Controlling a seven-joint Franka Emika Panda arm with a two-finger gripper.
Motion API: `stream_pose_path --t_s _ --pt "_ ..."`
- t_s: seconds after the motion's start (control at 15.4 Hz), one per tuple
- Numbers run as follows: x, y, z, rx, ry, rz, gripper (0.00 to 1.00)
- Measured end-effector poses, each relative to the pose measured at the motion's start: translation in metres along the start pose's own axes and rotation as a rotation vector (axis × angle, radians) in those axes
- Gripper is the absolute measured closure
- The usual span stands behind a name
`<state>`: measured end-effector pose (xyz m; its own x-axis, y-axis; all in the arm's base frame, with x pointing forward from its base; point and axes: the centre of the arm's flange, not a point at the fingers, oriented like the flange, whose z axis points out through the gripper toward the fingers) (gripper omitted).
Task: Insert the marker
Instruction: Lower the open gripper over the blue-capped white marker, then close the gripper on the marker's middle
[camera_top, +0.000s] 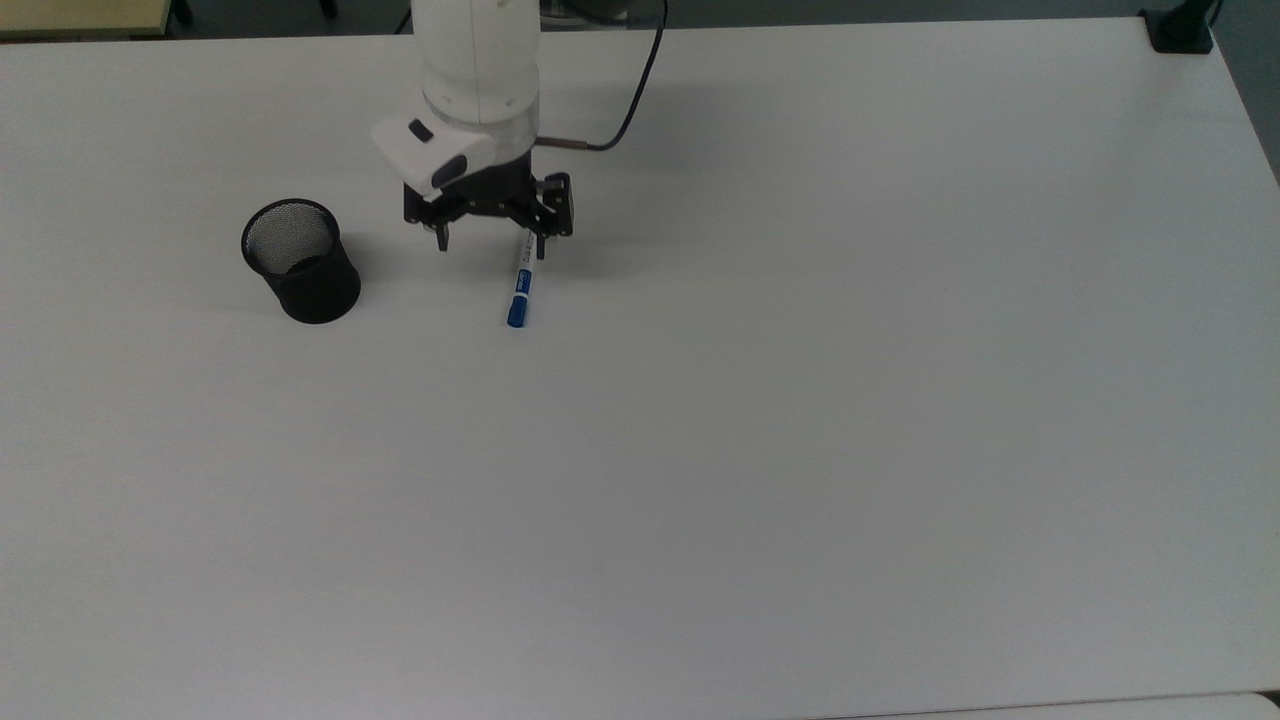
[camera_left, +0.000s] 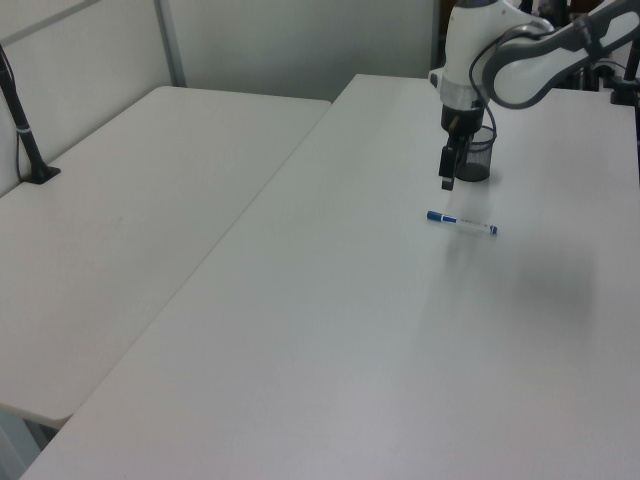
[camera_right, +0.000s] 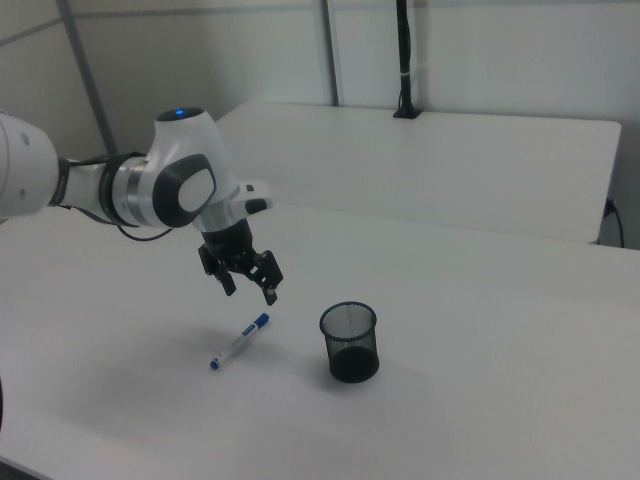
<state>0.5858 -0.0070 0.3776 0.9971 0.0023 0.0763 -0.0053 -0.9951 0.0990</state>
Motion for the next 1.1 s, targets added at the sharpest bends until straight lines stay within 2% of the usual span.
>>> stream_pose_path --t_s 0.32,0.52,0.71,0.78,0.97,1.04,1.1 --pt "0.008 -0.019 0.045 -0.031 0.008 0.052 0.06" --pt "0.009 -0.025 0.060 -0.026 0.006 0.063 0.30" --pt "0.009 -0.027 0.072 -0.022 0.003 0.062 0.33" --pt "0.010 -0.028 0.073 -0.024 0.005 0.058 0.38" --pt "0.012 -0.028 0.071 -0.031 0.016 0.052 0.73" --pt "0.012 -0.028 0.070 -0.032 0.018 0.054 0.81" --pt "0.013 -0.028 0.069 -0.032 0.020 0.057 0.81"
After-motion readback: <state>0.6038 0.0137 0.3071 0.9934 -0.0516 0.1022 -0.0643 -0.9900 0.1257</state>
